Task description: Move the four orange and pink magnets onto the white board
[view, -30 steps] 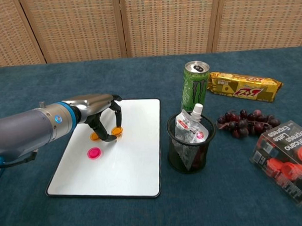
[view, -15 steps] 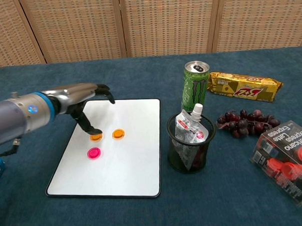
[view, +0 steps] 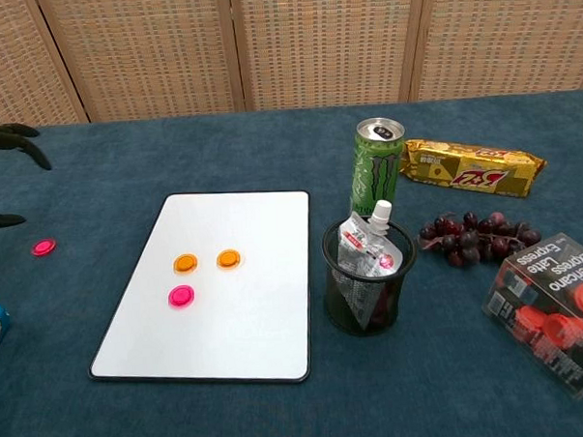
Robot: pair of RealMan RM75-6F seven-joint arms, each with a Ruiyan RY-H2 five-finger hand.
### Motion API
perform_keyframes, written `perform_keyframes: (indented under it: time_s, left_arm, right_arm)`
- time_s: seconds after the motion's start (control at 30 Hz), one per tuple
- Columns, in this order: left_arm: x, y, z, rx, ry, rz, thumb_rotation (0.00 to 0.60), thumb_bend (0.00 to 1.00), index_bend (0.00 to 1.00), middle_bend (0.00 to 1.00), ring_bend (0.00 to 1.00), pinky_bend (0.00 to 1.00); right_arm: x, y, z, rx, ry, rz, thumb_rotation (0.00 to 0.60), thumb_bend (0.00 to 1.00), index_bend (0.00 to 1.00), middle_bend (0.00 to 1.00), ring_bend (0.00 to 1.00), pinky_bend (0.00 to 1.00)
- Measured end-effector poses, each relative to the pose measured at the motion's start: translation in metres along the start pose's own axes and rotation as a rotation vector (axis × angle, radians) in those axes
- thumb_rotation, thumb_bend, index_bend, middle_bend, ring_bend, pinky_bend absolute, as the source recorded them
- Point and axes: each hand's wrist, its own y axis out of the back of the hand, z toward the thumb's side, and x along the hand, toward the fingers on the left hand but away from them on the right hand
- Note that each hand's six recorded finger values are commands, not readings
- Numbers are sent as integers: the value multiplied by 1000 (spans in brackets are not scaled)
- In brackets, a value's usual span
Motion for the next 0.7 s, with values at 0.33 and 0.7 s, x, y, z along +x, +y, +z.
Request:
perform_keyframes:
  time_s: [0.33,0.7]
  left_arm:
    - [1,-18,-71,-1,90,-39,600,274,356,0,0,0]
    - [21,-38,-47,17,67,-86,600,284,360,0,0,0]
  right_arm:
    - [0,-1,0,3,0,1,600,79,0,0,0,0]
    - [0,-1,0,2,-3,3,600,78,0,0,0,0]
